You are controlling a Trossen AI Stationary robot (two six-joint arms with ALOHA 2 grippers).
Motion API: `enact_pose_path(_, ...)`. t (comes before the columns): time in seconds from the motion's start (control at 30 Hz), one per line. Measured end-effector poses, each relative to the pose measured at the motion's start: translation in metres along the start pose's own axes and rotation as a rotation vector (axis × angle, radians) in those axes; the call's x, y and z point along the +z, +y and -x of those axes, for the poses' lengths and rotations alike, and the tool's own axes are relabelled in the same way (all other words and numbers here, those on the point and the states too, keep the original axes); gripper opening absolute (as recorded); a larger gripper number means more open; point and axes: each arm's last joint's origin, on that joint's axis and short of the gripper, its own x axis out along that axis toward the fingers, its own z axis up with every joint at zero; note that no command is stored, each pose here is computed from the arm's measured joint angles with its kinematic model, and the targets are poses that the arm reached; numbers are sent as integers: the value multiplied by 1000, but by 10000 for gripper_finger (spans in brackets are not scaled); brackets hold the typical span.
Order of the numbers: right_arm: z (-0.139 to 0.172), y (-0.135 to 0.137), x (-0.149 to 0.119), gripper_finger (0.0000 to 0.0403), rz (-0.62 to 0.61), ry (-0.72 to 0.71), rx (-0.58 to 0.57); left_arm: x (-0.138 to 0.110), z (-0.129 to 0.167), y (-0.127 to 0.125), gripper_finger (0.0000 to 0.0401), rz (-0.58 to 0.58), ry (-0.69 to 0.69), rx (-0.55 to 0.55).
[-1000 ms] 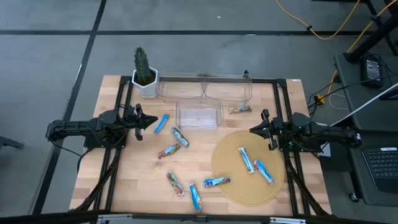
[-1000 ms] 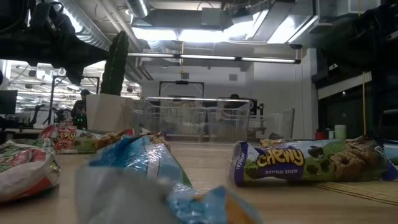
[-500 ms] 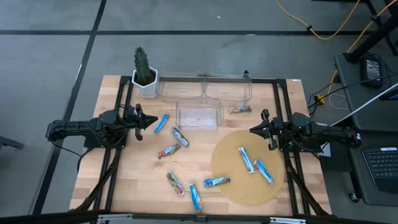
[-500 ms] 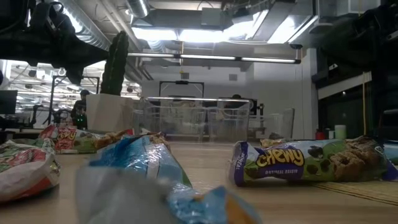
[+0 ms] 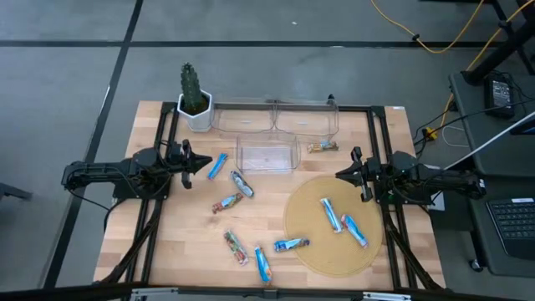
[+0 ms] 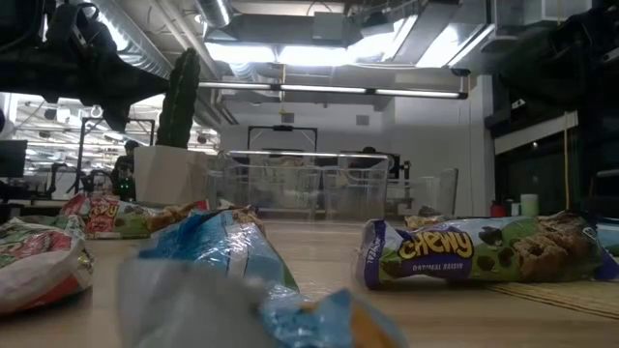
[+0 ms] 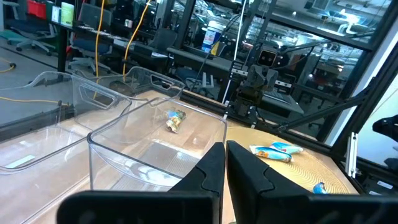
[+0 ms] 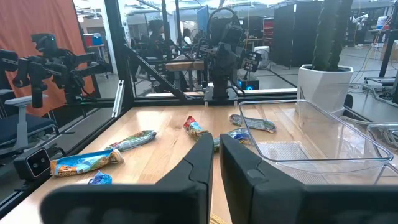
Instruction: Pick and place Granola Bars by type
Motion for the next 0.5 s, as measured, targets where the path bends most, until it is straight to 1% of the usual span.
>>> enact_pose_path(0.5,0,0,0,32,0,0,0,0,0,0,13,0,0,-1)
